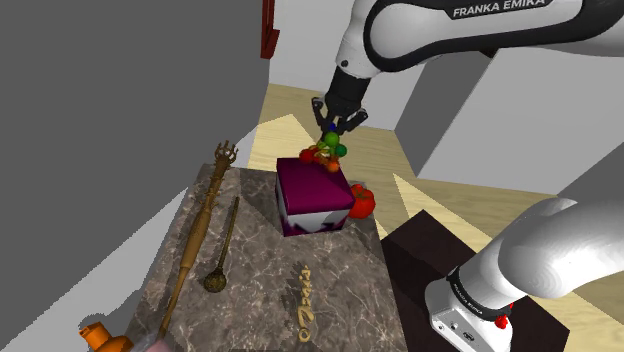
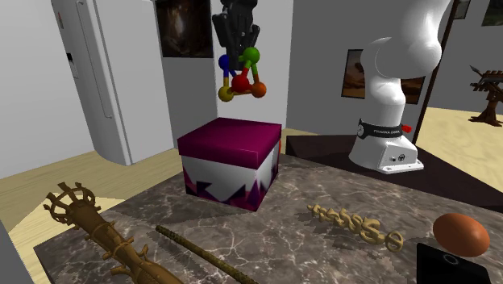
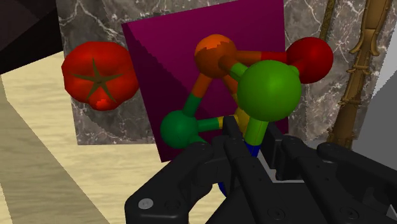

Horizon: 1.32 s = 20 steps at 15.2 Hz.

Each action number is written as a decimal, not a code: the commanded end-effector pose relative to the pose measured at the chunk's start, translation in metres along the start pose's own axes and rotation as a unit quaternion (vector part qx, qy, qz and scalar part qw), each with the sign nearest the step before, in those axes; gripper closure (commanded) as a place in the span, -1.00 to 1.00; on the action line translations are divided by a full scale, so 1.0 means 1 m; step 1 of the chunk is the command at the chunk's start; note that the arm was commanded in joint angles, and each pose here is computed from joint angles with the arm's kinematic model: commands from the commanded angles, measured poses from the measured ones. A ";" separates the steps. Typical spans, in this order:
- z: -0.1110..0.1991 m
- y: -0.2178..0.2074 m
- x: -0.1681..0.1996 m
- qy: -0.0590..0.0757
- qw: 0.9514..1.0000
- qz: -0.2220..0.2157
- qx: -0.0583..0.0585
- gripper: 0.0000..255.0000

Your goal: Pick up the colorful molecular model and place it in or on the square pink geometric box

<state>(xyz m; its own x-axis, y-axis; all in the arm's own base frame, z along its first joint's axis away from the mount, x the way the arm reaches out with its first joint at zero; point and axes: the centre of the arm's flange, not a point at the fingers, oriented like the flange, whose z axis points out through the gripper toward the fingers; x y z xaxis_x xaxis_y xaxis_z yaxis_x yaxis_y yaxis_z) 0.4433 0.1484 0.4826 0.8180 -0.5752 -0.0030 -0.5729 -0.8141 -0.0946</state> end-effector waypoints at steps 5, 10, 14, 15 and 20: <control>0.032 0.002 0.000 0.000 1.000 0.000 0.000 1.00; 0.058 0.005 0.000 0.000 1.000 0.000 0.000 1.00; 0.069 0.006 0.000 0.000 1.000 0.000 0.000 1.00; 0.069 0.006 0.000 0.000 1.000 0.000 0.000 1.00; 0.069 0.006 0.000 0.000 1.000 0.000 0.000 -1.00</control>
<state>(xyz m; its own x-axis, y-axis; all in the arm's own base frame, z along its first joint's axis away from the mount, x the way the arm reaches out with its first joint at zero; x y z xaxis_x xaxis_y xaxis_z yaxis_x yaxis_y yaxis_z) 0.4438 0.1491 0.4133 0.8180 -0.5752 -0.0027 -0.5728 -0.8142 -0.0950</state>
